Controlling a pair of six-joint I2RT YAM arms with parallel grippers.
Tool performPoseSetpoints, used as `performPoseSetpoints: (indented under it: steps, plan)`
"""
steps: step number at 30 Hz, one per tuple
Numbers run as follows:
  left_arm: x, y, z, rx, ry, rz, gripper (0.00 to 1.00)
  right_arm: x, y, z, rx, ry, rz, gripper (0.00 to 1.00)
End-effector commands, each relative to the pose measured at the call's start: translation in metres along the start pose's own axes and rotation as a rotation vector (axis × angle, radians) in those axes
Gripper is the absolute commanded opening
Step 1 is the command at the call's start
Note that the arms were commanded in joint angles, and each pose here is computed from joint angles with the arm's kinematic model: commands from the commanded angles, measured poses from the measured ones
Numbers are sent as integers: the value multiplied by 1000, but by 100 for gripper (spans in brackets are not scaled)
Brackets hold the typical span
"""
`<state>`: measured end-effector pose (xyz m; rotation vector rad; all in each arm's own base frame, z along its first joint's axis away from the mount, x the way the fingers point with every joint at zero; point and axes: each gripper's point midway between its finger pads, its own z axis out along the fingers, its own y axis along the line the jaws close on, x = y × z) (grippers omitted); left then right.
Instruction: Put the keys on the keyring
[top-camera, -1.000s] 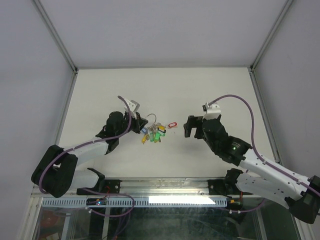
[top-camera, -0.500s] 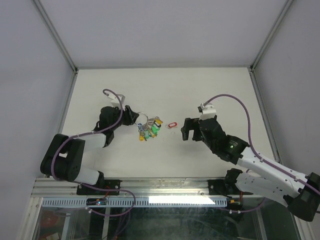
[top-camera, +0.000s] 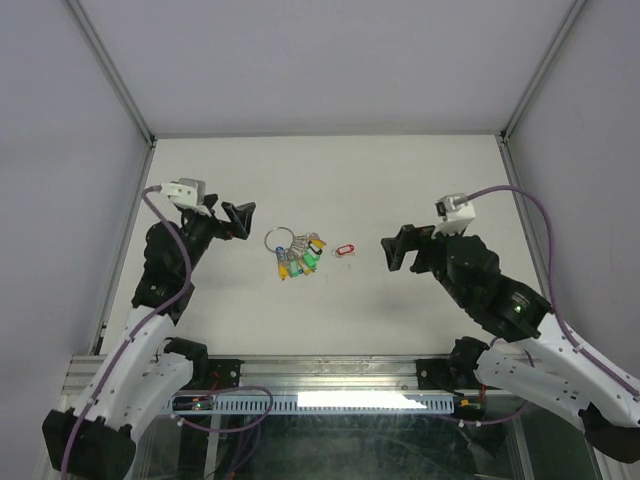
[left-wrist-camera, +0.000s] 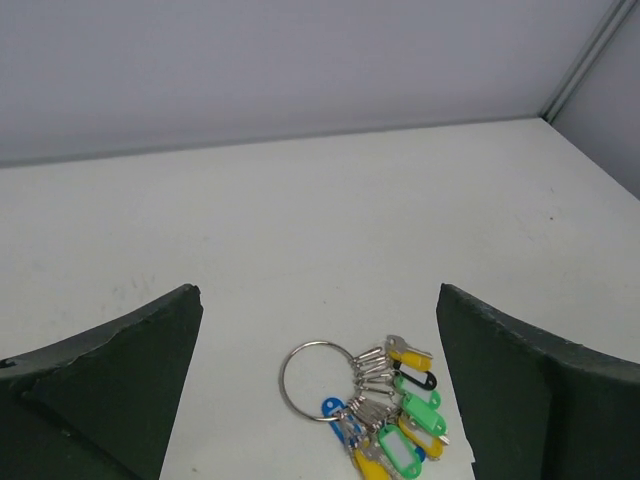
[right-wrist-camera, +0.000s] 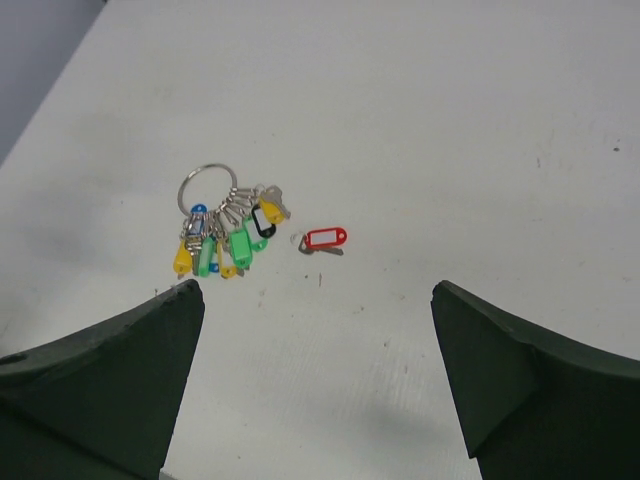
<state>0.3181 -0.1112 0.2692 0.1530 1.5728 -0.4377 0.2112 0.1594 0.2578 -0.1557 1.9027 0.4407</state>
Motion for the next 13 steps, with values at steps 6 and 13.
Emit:
performPoseSetpoints:
  steps: [6, 13]
  plan:
    - [-18, 17, -76, -150, -44, 41, 99, -51, -35, -49, 62, -227, 3, 99]
    - [-10, 25, -100, -213, -107, -34, 99, -38, -46, -56, 74, -236, 13, 99]
